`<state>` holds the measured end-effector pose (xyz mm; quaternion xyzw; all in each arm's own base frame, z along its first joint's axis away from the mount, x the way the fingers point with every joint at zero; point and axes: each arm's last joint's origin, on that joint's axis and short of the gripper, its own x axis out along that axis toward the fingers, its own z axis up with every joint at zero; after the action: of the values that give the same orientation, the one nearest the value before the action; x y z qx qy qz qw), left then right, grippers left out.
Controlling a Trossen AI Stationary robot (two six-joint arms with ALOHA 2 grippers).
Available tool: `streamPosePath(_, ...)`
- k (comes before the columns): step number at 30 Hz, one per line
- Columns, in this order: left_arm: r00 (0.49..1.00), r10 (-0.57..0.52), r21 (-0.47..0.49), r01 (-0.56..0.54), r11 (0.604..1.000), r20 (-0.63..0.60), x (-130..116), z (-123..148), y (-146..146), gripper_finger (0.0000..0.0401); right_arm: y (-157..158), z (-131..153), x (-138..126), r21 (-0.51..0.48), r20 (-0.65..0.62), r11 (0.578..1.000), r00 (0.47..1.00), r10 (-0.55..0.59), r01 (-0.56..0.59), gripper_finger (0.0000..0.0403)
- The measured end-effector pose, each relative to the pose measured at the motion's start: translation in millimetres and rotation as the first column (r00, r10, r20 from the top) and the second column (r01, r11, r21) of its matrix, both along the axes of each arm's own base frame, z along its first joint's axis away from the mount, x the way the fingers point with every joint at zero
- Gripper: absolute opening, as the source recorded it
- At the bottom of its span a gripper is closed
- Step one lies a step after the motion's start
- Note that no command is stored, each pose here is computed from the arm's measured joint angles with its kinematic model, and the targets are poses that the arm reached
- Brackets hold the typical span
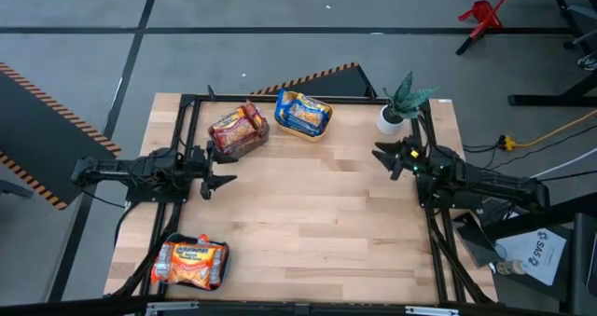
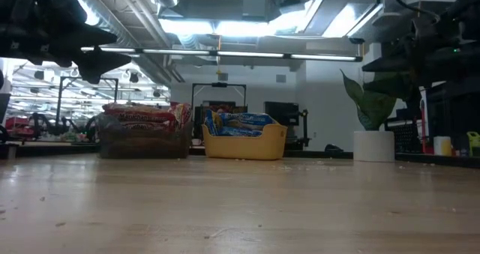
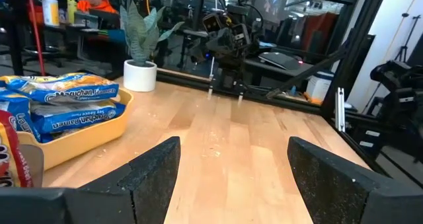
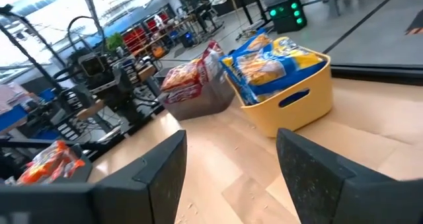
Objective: Sort Maruchan noodles
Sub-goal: Return to Home Position
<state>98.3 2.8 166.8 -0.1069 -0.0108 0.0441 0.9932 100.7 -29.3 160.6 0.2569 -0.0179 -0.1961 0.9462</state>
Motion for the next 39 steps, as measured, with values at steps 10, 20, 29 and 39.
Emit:
streamPosePath(10,1.0,0.001,0.011,0.0,1.0,-0.001,0.0,0.0,0.0,0.0275,0.5,-0.3,0.2,0.002,-0.003,1.0,1.0,0.018,-0.018,0.0221)
streamPosePath(20,1.0,0.001,0.014,-0.001,1.0,-0.001,0.0,0.0,0.0,0.0275,0.5,-0.3,0.2,0.001,-0.003,1.0,1.0,0.018,-0.018,0.0221)
streamPosePath(29,1.0,0.0,0.014,0.0,1.0,-0.001,0.0,0.0,0.0,0.0275,0.5,-0.3,0.2,0.001,-0.003,1.0,1.0,0.018,-0.018,0.0221)
streamPosePath(39,1.0,0.0,0.014,0.0,1.0,-0.001,0.0,0.0,0.0,0.0275,0.5,-0.3,0.2,0.001,-0.003,1.0,1.0,0.018,-0.018,0.0221)
